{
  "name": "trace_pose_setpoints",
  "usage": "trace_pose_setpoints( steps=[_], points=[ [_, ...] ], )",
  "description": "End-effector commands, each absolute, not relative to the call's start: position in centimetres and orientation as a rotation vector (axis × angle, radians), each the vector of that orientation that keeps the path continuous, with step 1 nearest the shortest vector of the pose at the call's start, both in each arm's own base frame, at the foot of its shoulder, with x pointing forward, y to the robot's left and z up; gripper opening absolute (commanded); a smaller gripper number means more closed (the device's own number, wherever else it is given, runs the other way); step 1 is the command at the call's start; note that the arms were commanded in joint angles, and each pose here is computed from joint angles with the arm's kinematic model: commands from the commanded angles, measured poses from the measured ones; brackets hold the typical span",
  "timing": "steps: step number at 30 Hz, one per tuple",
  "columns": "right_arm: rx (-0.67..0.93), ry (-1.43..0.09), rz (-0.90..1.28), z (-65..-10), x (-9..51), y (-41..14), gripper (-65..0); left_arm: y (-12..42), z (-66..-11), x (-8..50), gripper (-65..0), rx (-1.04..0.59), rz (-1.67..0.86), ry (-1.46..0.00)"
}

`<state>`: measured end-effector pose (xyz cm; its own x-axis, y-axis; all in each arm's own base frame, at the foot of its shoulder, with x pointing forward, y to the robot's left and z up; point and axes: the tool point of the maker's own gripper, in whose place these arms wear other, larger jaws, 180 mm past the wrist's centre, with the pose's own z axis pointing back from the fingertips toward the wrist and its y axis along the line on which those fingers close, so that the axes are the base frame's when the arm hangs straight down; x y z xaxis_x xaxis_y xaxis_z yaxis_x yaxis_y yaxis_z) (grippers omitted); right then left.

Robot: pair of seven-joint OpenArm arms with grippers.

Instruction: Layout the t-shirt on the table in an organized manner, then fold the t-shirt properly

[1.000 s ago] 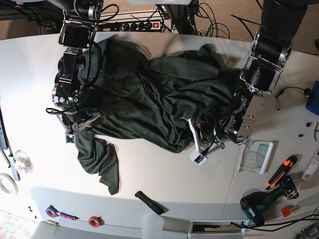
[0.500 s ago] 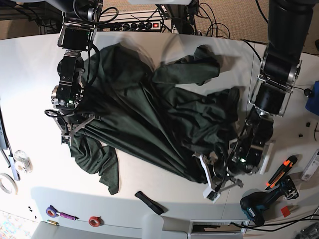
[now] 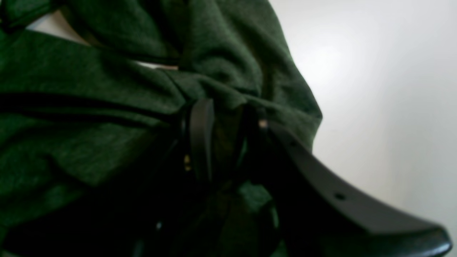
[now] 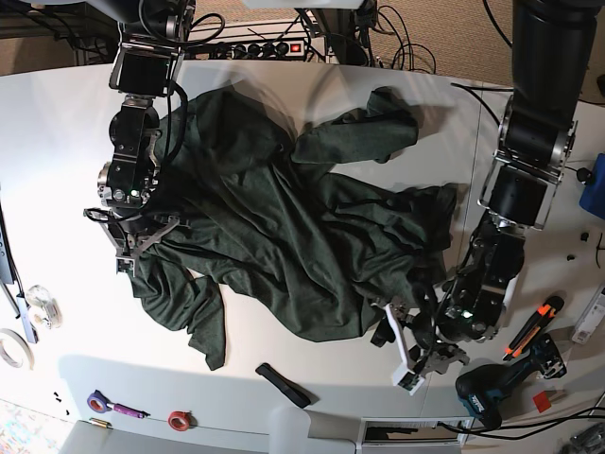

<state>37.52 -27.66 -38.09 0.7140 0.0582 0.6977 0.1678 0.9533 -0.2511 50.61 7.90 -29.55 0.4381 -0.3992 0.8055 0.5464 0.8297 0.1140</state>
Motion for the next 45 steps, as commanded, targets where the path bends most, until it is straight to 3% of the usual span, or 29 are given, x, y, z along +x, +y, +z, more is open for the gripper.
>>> trace_pose_setpoints(
  steps=[1,4,8,12,16,21,23,26,27,35,45],
  points=[
    [-0.335,-0.842,-0.064,-35.9,39.0,-28.5,-49.5,8.3,-27.0,51.6,-27.8,-0.187,-0.596,-1.001],
    [-0.336,-0.899,-0.070,-33.6,40.1,-29.0,-49.5,9.2,-27.7,50.3,-32.0,-0.253,-0.613,-0.928],
    [-0.298,-0.978,-0.040,-29.6,40.7,-27.9,-49.5,11.9,-29.3,48.8,-32.0,-0.257,-0.601,-0.850],
    [-0.160,-1.035,0.009,-27.3,39.8,-24.5,-49.5,12.7,-32.0,47.1,-31.9,-0.268,-0.584,-0.814],
    [0.003,-1.012,0.064,-29.0,37.8,-19.8,-49.5,11.0,-33.9,45.7,-31.9,-0.318,-0.576,-0.804],
    [0.078,-0.933,0.071,-32.8,35.6,-17.2,-49.5,8.3,-33.9,45.9,-32.1,-0.348,-0.582,-0.818],
    [0.076,-0.914,0.066,-33.7,35.1,-17.3,-49.5,7.9,-33.8,46.0,-39.8,-0.349,-0.572,-0.822],
    [0.036,-0.870,0.064,-35.3,34.8,-18.0,-49.5,8.1,-33.8,46.0,-62.6,-0.346,-0.575,-0.821],
    [0.021,-0.854,0.058,-35.9,34.6,-18.4,-49.5,8.3,-33.8,46.0,-65.0,-0.341,-0.579,-0.817],
    [-0.036,-0.673,0.032,-41.6,32.6,-20.7,-49.5,9.4,-32.0,43.2,-65.0,-0.407,-0.695,-0.757],
    [-0.091,-0.641,0.045,-41.7,32.1,-23.3,-49.5,9.4,-31.8,34.3,-65.0,-0.464,-0.960,-0.675]
  ],
)
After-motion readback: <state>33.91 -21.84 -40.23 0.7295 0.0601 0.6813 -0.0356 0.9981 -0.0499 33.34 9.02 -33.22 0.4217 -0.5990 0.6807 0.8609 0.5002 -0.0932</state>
